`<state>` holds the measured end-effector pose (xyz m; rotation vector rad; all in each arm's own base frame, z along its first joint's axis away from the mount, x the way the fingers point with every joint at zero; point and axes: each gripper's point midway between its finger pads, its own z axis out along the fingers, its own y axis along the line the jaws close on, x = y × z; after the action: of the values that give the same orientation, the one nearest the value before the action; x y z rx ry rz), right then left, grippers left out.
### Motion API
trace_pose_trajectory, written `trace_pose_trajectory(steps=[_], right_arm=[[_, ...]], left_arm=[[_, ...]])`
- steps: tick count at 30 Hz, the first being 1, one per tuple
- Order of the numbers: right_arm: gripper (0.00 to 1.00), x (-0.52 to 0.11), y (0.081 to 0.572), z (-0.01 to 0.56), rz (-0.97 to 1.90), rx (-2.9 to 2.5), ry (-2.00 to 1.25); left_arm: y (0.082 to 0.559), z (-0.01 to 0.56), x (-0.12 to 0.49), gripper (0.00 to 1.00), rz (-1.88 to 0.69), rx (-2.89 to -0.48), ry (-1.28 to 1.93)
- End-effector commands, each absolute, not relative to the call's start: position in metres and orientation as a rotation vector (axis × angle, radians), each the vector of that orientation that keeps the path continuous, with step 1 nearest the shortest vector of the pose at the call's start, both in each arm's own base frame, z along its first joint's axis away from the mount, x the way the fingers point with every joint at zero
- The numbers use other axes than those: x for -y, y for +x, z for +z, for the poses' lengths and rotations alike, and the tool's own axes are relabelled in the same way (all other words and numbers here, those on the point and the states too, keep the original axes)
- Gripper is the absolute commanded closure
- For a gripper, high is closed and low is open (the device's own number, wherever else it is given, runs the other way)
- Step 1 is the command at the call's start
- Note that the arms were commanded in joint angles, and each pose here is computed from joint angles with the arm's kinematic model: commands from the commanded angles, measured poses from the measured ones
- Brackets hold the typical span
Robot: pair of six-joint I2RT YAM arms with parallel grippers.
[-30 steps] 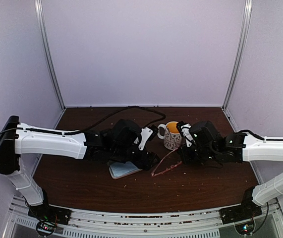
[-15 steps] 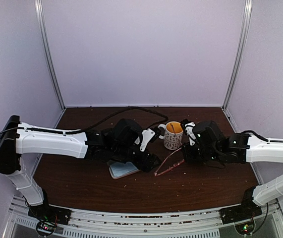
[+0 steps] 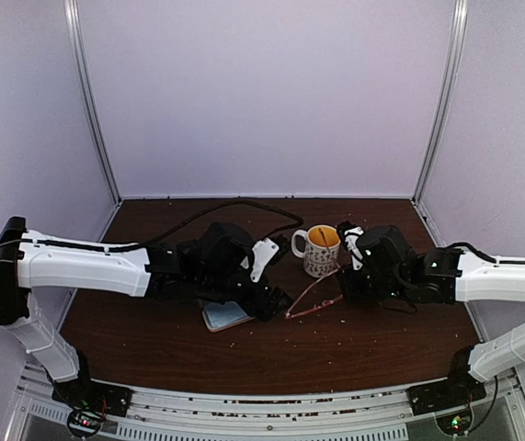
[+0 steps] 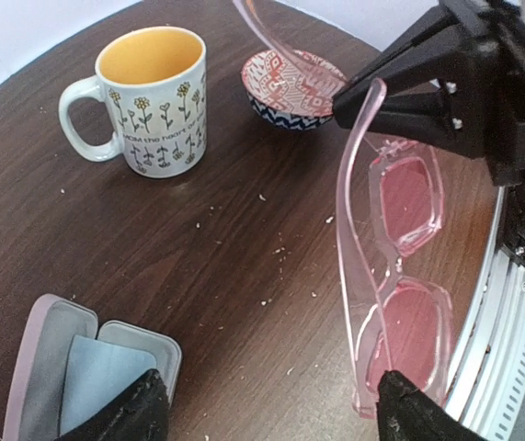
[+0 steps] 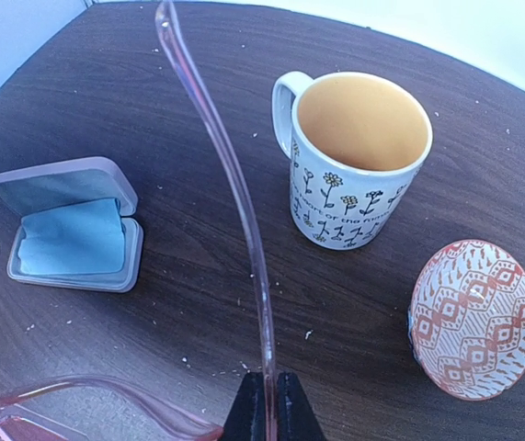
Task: Organize the sunglasses
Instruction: Fold the left temple of the sunglasses on the sunglasses, then pass from the right arm to the left
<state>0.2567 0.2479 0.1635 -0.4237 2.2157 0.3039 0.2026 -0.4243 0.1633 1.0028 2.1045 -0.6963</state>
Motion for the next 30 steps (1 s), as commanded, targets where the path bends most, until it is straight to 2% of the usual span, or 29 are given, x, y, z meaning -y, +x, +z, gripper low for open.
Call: trace_pose_trajectory(steps=[1, 8, 9, 14, 17, 21, 26, 30], right_arm=[[1.00, -0.248, 0.261, 0.160, 0.300, -2.227, -0.384], [1.00, -0.252, 0.261, 0.158, 0.307, -2.260, -0.375], [1.00, -0.252, 0.261, 0.158, 0.314, -2.265, -0.369], [1.00, -0.263, 0.257, 0.159, 0.391, -2.288, -0.360], [1.00, -0.268, 0.253, 0.158, 0.427, -2.302, -0.370], [1.00, -0.270, 0.250, 0.155, 0.447, -2.319, -0.378], [1.00, -0.274, 0.249, 0.154, 0.479, -2.327, -0.369], [1.00, -0.278, 0.248, 0.152, 0.499, -2.337, -0.366]], left_arm=[[0.198, 0.197, 0.425, 0.19, -0.767, -1.938, 0.999], [0.172, 0.200, 0.436, 0.17, -0.892, -1.819, 1.160], [0.169, 0.199, 0.440, 0.12, -0.883, -1.807, 1.190], [0.159, 0.188, 0.458, 0.08, -0.779, -1.689, 1.303], [0.168, 0.176, 0.465, 0.03, -0.668, -1.684, 1.339], [0.184, 0.165, 0.469, 0.02, -0.511, -1.681, 1.366], [0.183, 0.159, 0.482, 0.03, -0.448, -1.650, 1.413], [0.183, 0.156, 0.488, 0.09, -0.383, -1.639, 1.423]])
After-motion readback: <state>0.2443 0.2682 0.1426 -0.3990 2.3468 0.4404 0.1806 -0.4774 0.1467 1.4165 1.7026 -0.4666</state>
